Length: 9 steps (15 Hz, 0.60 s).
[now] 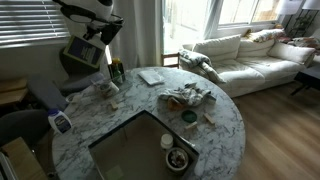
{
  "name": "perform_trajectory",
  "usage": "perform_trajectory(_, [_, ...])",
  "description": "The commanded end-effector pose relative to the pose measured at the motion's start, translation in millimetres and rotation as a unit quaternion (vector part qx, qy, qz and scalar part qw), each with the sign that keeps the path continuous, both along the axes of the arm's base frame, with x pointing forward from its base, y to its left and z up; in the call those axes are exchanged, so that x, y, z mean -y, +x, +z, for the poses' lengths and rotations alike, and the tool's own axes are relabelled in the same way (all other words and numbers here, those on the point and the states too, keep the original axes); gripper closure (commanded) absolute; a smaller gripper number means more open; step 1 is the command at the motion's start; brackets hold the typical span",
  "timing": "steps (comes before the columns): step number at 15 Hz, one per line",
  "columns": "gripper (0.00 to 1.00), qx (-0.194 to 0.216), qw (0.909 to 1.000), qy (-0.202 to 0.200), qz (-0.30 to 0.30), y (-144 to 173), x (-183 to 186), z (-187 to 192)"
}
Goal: Put the yellow book in the clear container on the left
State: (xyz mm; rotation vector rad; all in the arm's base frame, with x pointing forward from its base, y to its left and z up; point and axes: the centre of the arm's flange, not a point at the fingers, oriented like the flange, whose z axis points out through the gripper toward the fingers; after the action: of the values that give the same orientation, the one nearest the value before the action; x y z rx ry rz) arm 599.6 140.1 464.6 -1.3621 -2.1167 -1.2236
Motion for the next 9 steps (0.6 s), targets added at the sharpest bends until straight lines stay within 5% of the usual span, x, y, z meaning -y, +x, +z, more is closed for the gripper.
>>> perform_trajectory(1, [1.00, 0.009, 0.9997, 0.016, 0.014, 7, 4, -15])
perform_trajectory(9, [1.00, 0.046, 0.9983, 0.033, 0.011, 31, -5, -62])
